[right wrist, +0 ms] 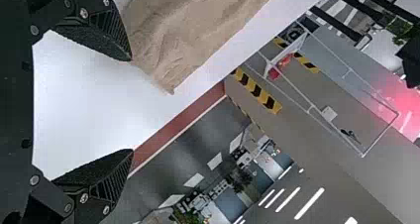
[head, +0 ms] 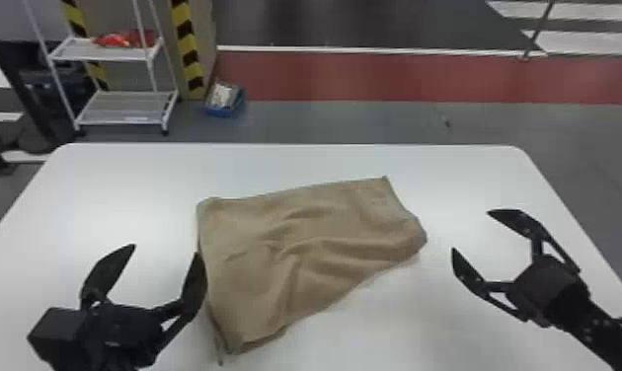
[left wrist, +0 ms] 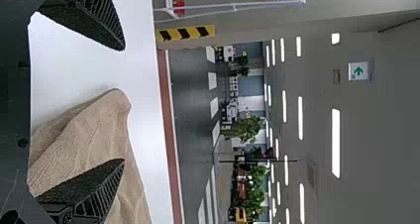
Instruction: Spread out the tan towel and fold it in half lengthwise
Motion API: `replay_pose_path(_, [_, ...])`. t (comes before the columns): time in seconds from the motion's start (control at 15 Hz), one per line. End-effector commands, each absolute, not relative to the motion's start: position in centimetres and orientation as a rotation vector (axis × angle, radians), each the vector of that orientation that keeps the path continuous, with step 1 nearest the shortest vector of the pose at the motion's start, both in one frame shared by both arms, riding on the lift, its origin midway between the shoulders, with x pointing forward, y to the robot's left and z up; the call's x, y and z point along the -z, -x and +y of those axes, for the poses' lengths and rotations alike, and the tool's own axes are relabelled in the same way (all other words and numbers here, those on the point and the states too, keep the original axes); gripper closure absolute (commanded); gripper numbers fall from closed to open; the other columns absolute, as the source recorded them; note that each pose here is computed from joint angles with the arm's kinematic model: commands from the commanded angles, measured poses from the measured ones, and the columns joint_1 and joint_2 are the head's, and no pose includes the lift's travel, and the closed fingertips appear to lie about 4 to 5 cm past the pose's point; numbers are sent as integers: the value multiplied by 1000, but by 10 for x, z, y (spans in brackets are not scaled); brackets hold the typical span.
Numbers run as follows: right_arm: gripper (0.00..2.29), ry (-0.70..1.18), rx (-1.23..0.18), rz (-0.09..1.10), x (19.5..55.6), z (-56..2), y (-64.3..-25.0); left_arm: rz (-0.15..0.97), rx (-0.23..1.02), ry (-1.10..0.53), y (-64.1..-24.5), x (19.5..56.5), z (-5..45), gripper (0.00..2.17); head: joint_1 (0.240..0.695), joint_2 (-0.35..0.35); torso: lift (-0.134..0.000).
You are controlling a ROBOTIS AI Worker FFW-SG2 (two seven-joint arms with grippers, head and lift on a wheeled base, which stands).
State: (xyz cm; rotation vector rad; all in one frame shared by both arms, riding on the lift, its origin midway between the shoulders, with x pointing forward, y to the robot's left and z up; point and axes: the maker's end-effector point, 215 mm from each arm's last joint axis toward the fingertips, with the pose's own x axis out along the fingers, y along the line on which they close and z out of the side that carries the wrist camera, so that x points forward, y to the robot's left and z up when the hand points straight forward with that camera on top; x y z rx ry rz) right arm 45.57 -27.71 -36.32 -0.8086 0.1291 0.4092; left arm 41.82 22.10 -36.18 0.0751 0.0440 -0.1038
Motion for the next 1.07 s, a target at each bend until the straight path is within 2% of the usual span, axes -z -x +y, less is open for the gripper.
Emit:
replay_pose_path(0.0, [286, 753, -418, 160, 377, -293, -457, 48, 103, -72, -419, 365, 220, 76, 695, -71, -125])
replay_pose_path(0.47, [289, 509, -487, 246, 410, -293, -490, 53, 101, -76, -414, 365, 221, 80, 695, -89, -125])
replay_pose_path(0.6, [289, 389, -514, 273, 420, -297, -494, 53, 101, -76, -413, 365, 221, 80, 695, -87, -125])
replay_pose_path(0.8, [343, 227, -572, 247, 422, -288, -500, 53, 103, -79, -414, 365, 220, 80, 695, -87, -125])
replay_pose_path(1.0, [343, 152, -609, 256, 429, -282, -513, 52, 101, -80, -414, 364, 220, 80, 695, -79, -125])
